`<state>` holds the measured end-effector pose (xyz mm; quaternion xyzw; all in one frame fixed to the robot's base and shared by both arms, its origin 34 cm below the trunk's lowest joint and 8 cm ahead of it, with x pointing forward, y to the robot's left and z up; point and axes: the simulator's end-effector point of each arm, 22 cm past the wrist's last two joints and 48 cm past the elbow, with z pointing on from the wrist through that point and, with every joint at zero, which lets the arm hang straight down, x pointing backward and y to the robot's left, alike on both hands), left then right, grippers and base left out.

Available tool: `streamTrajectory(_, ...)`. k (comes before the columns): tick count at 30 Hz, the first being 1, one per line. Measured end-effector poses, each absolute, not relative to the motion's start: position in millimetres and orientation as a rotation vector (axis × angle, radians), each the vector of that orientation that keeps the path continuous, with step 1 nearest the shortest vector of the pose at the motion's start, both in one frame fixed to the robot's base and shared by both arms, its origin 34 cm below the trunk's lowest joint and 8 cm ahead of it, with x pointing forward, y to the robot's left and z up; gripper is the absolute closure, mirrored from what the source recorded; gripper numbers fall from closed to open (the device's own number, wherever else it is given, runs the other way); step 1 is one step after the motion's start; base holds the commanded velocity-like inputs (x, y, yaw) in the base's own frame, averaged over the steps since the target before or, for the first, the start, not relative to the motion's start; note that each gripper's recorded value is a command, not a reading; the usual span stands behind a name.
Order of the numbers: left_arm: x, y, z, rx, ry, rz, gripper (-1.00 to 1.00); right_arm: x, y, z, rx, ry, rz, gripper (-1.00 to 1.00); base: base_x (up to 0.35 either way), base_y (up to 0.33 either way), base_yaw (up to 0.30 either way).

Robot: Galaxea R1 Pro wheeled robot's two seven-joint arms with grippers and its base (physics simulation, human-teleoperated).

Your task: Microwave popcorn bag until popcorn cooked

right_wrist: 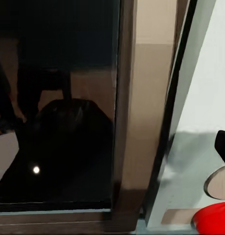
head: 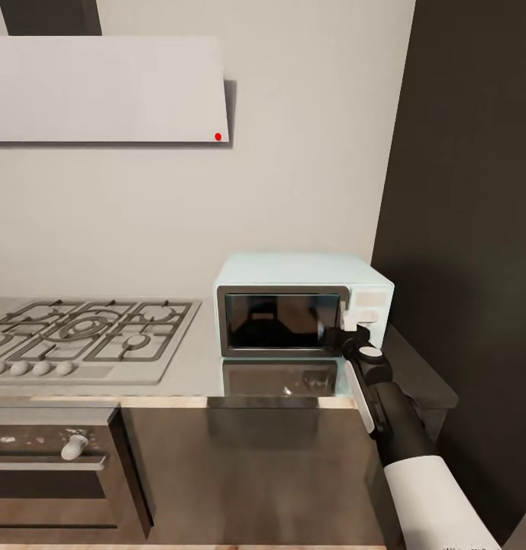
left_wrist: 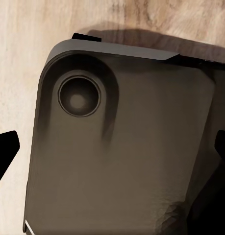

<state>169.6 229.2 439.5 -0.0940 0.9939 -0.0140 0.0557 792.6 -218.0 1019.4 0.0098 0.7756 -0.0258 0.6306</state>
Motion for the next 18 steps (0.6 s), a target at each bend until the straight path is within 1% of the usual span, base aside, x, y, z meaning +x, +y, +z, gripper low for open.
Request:
streamTrajectory(13,169.7,229.2,439.5,-0.286,3.016,-0.043,-1.00,793.4,-217.1,1004.7,0.025,1.806,-0.061,-1.00,0.000,0.000,0.000)
streamTrajectory(14,169.7,229.2,439.5,-0.286,3.016,-0.043,-1.00,793.4,-217.1,1004.6,0.025,1.806,-0.060,1.00,0.000,0.000,0.000)
streamTrajectory(18,169.7,229.2,439.5,-0.285,3.016,-0.043,-1.00,793.4,-217.0,1004.4,0.026,1.807,-0.060,1.00,0.000,0.000,0.000)
